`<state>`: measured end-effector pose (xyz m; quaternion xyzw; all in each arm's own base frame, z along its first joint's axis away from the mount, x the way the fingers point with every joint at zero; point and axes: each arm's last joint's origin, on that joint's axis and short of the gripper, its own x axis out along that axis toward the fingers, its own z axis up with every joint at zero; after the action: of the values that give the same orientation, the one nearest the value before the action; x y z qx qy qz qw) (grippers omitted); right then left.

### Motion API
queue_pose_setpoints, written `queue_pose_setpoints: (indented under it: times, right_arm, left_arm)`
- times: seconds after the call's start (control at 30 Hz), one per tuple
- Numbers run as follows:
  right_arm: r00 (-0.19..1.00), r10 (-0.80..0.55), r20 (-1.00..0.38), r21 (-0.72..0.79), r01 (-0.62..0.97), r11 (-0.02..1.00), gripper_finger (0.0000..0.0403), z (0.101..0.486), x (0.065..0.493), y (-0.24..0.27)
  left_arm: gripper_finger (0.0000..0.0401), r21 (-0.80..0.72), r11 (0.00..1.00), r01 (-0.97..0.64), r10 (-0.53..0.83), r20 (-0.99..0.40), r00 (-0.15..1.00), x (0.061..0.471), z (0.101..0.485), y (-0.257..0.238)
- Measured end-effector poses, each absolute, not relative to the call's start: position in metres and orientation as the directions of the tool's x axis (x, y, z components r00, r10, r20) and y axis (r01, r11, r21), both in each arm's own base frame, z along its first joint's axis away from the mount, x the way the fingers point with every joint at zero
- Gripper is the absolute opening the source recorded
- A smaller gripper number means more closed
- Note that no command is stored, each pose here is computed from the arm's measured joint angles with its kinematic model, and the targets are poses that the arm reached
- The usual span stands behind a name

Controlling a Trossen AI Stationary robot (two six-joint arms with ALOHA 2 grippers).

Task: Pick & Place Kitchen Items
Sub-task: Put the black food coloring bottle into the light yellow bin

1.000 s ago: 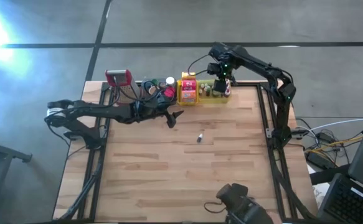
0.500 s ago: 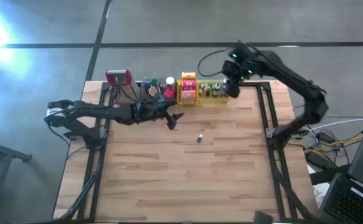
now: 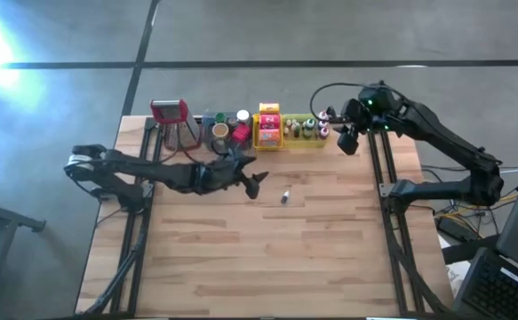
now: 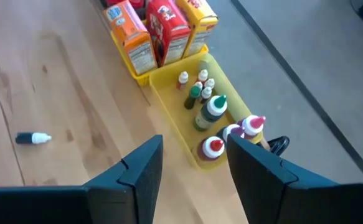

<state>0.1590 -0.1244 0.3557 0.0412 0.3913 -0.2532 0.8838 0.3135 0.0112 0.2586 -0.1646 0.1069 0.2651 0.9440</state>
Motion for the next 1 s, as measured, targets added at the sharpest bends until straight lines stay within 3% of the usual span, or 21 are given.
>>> queue_pose_setpoints:
  times: [0.2,0.47,0.67,1.0]
  right_arm:
    - [0.555,-0.412,-0.723,-0.121,0.485,0.866,0.0183,0.341,0.157,-0.123]
    - [0.477,-0.437,-0.762,-0.175,0.498,0.849,0.0196,0.324,0.154,-0.123]
    - [0.439,-0.513,-0.737,-0.251,0.528,0.812,0.0181,0.327,0.148,-0.122]
    - [0.470,-0.553,-0.688,-0.263,0.549,0.794,0.0153,0.341,0.145,-0.122]
  left_arm:
    - [0.0337,-0.325,0.758,-0.565,0.460,-0.347,0.818,0.335,0.253,-0.013]
    - [0.0337,-0.323,0.707,-0.629,0.447,-0.486,0.751,0.381,0.214,-0.042]
    - [0.0337,-0.309,0.618,-0.723,0.472,-0.590,0.655,0.404,0.185,-0.052]
    - [0.0337,-0.274,0.611,-0.742,0.464,-0.636,0.617,0.435,0.162,-0.062]
